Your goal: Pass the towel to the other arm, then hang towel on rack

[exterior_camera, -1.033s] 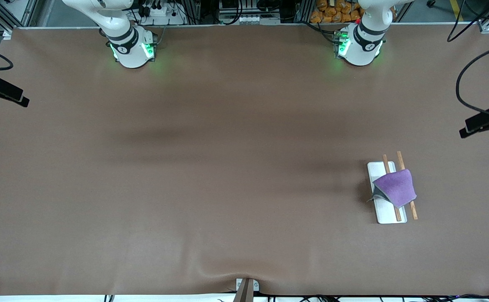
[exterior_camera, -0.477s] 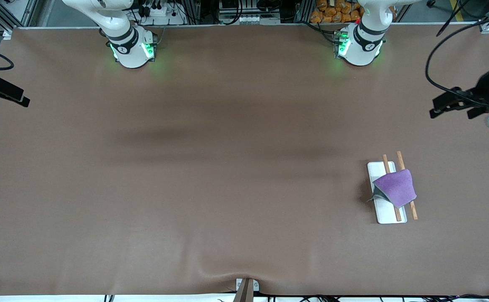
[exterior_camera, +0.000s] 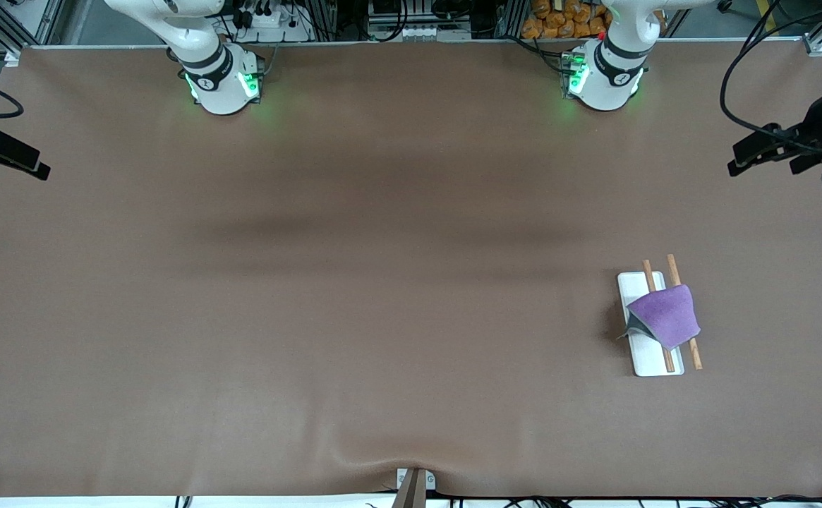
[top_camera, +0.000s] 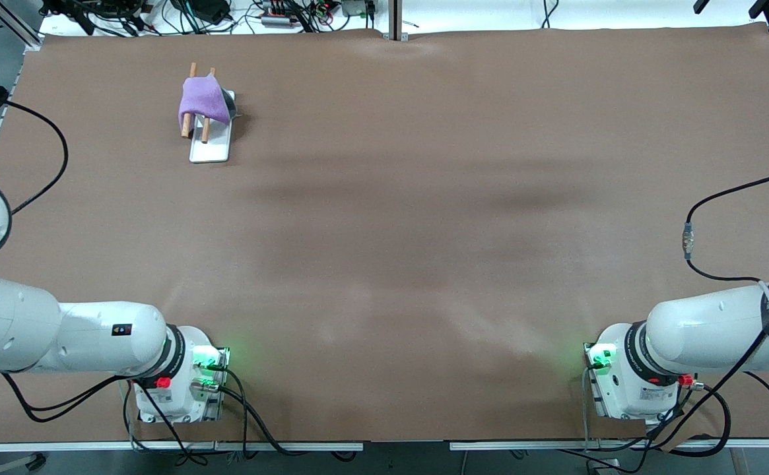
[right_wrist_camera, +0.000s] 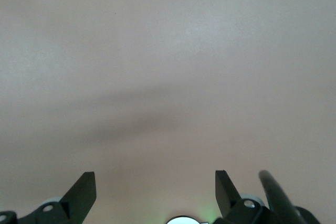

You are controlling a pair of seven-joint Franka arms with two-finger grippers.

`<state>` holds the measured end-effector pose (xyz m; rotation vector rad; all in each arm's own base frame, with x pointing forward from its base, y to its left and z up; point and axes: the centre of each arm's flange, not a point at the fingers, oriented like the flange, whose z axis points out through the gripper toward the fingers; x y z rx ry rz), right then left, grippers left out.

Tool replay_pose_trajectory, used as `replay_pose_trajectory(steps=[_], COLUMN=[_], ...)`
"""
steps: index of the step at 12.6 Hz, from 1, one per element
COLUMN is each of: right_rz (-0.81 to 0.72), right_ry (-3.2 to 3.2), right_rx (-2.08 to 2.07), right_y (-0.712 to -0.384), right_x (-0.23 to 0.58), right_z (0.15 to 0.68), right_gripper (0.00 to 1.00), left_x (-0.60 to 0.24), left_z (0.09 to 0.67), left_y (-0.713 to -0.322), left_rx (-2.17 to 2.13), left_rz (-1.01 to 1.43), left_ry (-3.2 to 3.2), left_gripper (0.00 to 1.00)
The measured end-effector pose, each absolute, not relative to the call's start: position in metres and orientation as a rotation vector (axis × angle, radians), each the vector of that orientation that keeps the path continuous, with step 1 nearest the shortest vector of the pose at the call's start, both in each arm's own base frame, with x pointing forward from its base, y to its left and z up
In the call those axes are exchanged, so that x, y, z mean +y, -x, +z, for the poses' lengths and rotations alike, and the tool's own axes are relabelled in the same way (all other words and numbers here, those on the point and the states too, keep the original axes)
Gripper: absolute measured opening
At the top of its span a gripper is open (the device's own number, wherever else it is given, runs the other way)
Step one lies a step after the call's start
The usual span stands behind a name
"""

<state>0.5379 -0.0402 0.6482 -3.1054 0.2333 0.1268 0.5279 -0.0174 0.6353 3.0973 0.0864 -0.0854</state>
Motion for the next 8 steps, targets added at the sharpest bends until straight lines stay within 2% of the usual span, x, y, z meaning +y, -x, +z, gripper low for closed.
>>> replay_pose_trajectory(steps=[8], right_rz=[0.127], right_ry=[3.105], right_rx=[0.233], right_y=[-0.538], right_x=[-0.04], right_z=[0.648], right_gripper=[1.0], left_x=[-0.005], left_z=[0.645], left_y=[-0.52], left_rx=[0.109], left_rz=[-0.064], left_ry=[-3.139], left_gripper=[1.0])
